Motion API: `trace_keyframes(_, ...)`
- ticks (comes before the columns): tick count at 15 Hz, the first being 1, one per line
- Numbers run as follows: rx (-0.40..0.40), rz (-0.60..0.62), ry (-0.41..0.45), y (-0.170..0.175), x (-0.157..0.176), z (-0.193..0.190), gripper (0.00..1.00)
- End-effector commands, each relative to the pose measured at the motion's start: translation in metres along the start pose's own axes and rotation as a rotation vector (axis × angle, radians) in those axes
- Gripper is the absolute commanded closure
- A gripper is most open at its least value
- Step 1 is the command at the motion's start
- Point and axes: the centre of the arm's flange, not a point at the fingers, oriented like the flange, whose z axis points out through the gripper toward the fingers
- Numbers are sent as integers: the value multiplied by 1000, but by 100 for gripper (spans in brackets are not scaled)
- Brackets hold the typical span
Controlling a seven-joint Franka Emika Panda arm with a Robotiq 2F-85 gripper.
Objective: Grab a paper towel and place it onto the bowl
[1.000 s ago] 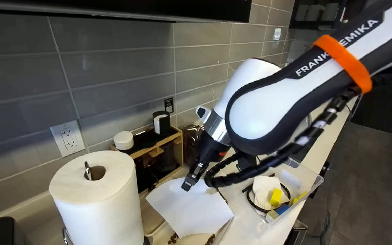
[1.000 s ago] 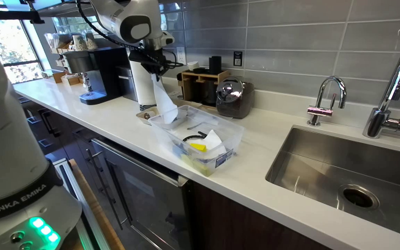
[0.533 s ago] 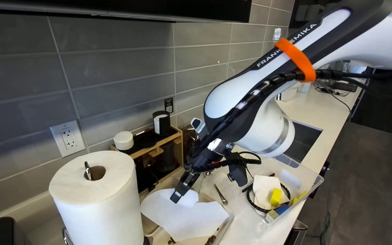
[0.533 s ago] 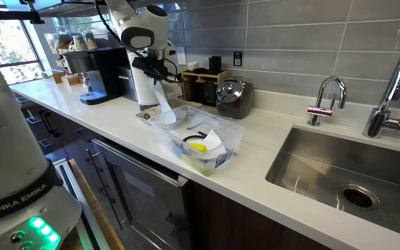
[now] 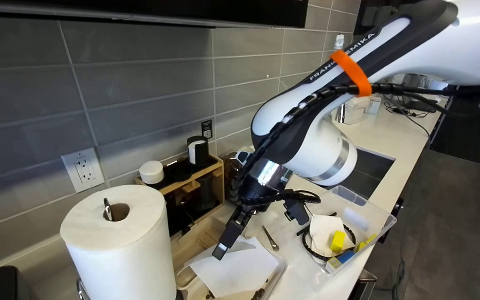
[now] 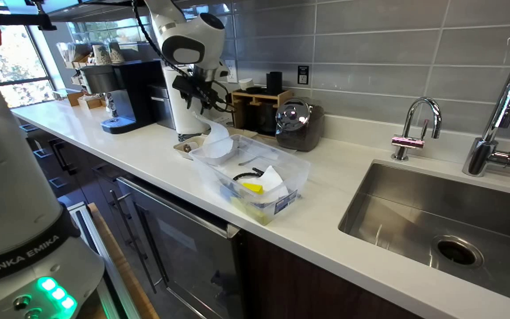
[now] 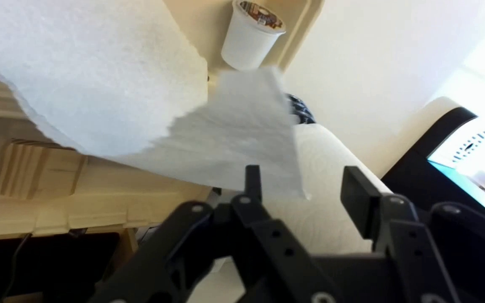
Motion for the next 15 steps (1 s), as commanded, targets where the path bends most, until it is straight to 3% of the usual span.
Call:
trace_keyframes(1, 74, -32, -41, -21, 2, -38, 13)
trace_keyframes(3, 119, -42, -54, -36, 3, -54, 0)
trace_keyframes(8, 171, -94, -28, -54, -10, -84, 0)
trace_keyframes(10, 168, -103, 5, -55, -20, -86, 0)
trace_keyframes(15, 118, -92, -21, -66, -44, -105, 0)
